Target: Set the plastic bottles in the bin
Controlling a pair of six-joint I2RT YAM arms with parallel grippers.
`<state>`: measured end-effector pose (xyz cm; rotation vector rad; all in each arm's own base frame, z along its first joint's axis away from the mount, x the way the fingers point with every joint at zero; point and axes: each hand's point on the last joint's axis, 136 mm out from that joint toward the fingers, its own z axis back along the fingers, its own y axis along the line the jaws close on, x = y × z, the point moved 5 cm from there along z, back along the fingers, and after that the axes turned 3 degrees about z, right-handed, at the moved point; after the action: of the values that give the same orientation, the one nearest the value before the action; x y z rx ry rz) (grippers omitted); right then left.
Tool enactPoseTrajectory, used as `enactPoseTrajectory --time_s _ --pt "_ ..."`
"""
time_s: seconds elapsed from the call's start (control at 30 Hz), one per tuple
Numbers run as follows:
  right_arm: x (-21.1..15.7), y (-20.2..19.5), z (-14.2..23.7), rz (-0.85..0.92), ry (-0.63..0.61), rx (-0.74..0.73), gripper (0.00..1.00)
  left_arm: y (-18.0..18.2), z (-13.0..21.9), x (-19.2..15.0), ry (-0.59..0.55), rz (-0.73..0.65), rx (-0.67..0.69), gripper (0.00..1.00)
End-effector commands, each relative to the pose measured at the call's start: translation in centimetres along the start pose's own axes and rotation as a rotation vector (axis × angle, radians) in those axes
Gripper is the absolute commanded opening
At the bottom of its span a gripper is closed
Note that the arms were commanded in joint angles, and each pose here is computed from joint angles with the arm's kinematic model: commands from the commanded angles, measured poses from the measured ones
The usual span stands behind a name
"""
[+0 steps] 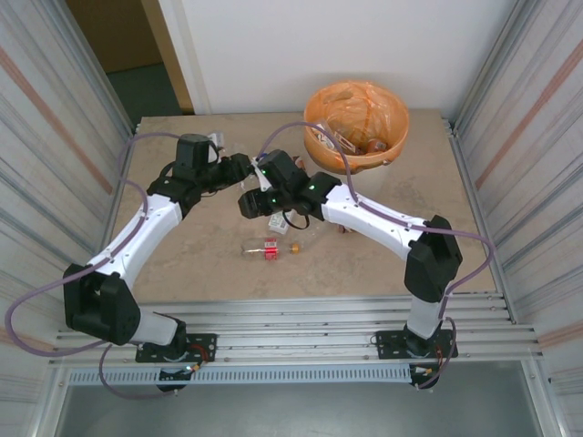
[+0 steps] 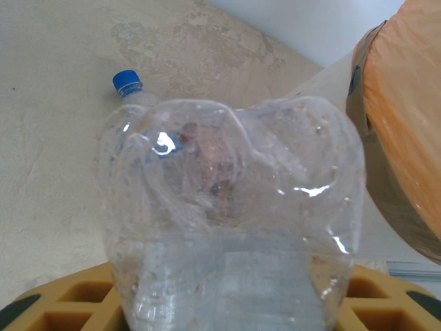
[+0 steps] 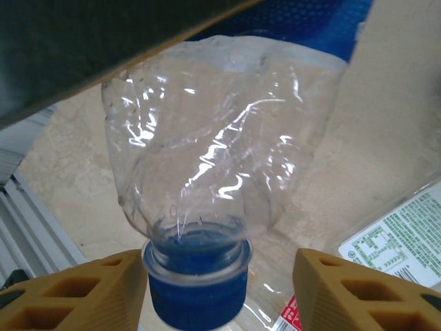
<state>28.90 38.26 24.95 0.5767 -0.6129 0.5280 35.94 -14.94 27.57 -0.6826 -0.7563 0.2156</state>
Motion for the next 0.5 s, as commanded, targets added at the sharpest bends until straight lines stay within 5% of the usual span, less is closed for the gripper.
enactPoseTrajectory --time_s 0.0,0.13,0.33,0.47 --pt "0.92 0.48 -0.3 0.004 -0.02 0.019 0.52 -1.11 1.18 0.52 -0.032 0.008 -0.061 0.4" --pt "1.15 0.3 -0.61 0.0 -0.025 0.014 0.45 -1.18 1.19 0.48 -0.034 0.016 -0.067 0.4" --pt "1.39 -0.09 -0.51 -0.012 -0.03 0.004 0.2 -1.2 1.26 0.53 -0.037 0.021 -0.068 0.43" --pt "1.46 -0.35 -0.01 -0.013 -0.035 -0.011 0.12 -1.56 1.71 0.86 -0.048 0.019 -0.091 0.73"
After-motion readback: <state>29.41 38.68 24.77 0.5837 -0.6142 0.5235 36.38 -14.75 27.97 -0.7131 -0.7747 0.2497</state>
